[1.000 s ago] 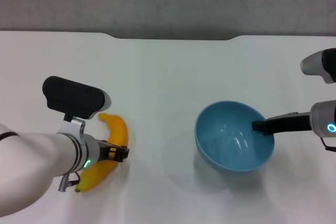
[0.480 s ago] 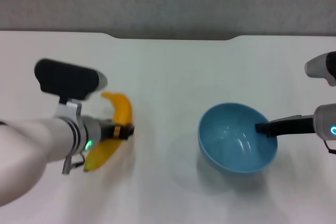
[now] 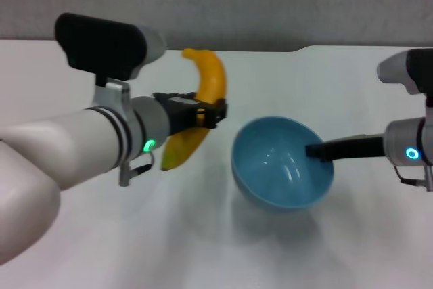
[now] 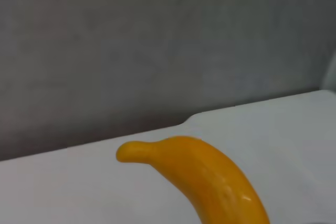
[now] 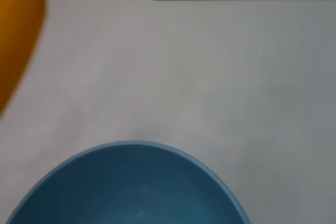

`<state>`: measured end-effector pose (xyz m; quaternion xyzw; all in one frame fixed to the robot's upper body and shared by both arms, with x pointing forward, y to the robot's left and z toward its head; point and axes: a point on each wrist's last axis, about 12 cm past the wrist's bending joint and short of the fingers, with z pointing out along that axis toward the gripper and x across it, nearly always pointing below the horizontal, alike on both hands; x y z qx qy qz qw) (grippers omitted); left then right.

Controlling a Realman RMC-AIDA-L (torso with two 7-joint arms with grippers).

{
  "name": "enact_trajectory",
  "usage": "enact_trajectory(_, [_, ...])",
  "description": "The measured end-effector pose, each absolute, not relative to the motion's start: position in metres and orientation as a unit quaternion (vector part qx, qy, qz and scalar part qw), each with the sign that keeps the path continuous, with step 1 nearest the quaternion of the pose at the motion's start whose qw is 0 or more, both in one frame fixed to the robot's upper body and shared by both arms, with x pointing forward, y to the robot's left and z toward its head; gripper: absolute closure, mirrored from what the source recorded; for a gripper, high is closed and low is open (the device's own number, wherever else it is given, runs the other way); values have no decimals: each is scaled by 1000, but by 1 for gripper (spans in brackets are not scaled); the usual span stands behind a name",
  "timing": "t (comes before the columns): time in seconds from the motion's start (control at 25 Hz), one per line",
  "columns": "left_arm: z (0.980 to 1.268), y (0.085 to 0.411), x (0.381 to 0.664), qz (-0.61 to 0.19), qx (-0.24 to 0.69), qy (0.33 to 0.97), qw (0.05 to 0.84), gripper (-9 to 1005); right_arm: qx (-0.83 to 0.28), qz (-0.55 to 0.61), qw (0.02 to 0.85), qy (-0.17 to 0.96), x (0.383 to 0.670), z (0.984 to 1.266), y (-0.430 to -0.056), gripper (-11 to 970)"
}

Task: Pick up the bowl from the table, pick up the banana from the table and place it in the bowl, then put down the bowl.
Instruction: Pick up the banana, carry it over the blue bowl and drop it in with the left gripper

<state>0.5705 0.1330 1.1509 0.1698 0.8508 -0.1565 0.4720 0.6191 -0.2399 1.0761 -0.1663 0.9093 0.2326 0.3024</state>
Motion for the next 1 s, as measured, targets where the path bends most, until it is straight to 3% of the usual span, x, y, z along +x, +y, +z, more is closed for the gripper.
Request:
enact_trajectory(0.56, [1158,92,558,-243,200,809,497,435,-176,261,306,898,631,1084,-206,924])
enact_trajectory(0.8, [1155,87,559,-258,196,806,496,423,-182,261,306,897,632,1086,-202,924])
enact_trajectory(1.0, [1136,95,563,-248,181,824,476,414,-185,271,303,895,631,1086,-195,924])
